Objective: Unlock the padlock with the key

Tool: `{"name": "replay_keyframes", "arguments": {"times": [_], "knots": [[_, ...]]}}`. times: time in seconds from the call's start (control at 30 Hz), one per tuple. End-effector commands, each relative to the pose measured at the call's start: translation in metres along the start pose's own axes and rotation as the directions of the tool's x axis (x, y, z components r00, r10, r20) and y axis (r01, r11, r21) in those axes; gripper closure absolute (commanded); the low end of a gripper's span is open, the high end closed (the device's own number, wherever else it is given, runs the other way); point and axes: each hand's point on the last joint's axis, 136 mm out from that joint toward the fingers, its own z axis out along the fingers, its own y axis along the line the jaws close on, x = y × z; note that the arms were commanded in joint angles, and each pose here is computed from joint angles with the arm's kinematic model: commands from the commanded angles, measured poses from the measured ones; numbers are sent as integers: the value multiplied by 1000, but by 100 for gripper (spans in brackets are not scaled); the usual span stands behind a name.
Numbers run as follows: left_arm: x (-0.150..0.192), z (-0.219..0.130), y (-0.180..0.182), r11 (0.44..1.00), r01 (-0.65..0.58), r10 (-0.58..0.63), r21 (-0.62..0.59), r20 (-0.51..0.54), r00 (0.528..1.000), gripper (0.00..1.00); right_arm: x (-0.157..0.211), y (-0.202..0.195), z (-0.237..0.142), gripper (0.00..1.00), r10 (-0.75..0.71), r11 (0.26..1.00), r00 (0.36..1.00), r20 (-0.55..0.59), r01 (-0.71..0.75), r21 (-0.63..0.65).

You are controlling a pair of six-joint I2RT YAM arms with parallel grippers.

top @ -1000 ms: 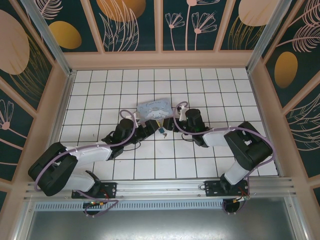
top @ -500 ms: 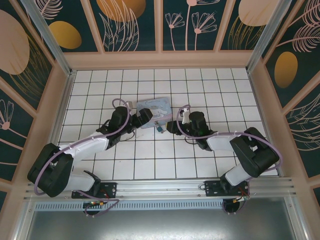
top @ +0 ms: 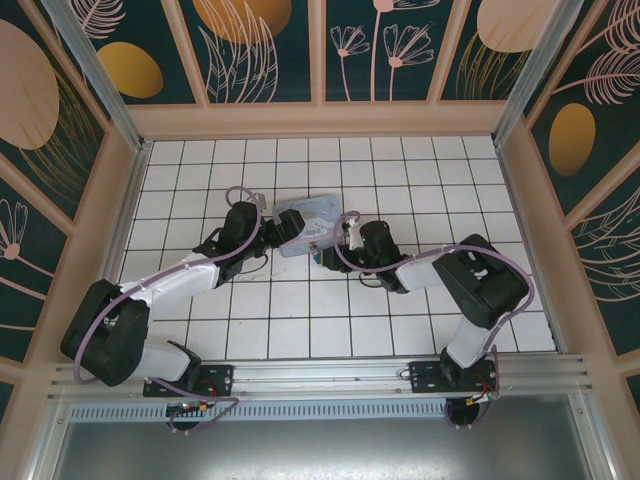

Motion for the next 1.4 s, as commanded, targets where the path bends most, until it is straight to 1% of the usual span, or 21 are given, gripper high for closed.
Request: {"name": "replay_keyframes", "arguments": {"times": [0.0,0.37,0.5,0.63,0.7,0.87,0.93,1.0,1.03,1.17,1.37], "knots": [[-7,1,0,1000,-20,20,-14,8,1000,1,0,4,10,59,-38,999,999,-18,37,-15],[-5,7,3,1000,-15,15,-11,-6,1000,1,8,6,19,59,-49,998,998,-46,47,-39],[-4,9,3,1000,-12,12,-9,-9,1000,2,10,6,22,61,-48,998,997,-56,45,-44],[-4,9,2,1000,-10,10,-7,-10,1000,1,11,5,25,68,-46,998,997,-60,43,-42],[-5,9,2,1000,-12,12,-7,-8,1000,1,10,5,26,73,-44,998,997,-59,42,-41],[-4,9,5,1000,-18,17,-16,-10,1000,2,8,6,25,90,-39,998,998,-54,36,-41],[-5,9,8,999,-26,26,-32,-8,1000,1,8,6,23,93,-32,999,998,-52,30,-39],[-6,9,12,998,-40,40,-58,-3,999,1,8,6,20,99,-21,999,999,-49,19,-33],[-7,8,14,996,-52,53,-71,2,999,1,8,5,18,100,-10,1000,999,-47,9,-27],[-16,6,25,980,-116,121,-162,19,993,2,7,5,11,100,50,999,998,-31,-50,-8],[-18,13,41,949,-185,188,-257,-11,982,1,12,-1,10,100,139,989,990,-22,-138,49]]}}
